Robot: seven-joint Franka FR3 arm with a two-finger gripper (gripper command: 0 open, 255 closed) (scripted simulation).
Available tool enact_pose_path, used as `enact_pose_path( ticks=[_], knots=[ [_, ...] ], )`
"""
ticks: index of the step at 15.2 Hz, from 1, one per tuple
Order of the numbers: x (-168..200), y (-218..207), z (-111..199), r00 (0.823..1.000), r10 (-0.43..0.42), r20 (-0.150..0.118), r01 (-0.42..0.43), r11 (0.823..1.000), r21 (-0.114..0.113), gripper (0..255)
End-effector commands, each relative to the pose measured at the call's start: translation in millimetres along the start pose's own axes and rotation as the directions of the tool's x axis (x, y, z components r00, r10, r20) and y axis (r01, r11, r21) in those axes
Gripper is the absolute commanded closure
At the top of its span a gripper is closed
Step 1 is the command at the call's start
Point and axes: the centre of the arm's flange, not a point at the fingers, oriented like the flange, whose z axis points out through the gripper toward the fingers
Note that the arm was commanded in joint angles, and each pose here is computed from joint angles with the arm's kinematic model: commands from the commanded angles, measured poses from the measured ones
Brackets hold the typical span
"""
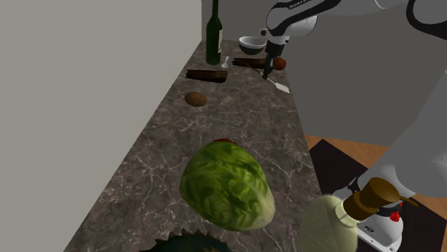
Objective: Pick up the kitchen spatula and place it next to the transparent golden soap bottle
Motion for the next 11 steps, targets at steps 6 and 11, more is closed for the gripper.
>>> enact_pose_path(
  ticks=[6, 11],
  knots=[
    [2.7, 0.1, -37.9, 1.000, 0.000, 0.000, 0.000, 1.000, 0.000, 255],
    [4.4, 0.1, -64.3, 1.000, 0.000, 0.000, 0.000, 1.000, 0.000, 255]
  ],
)
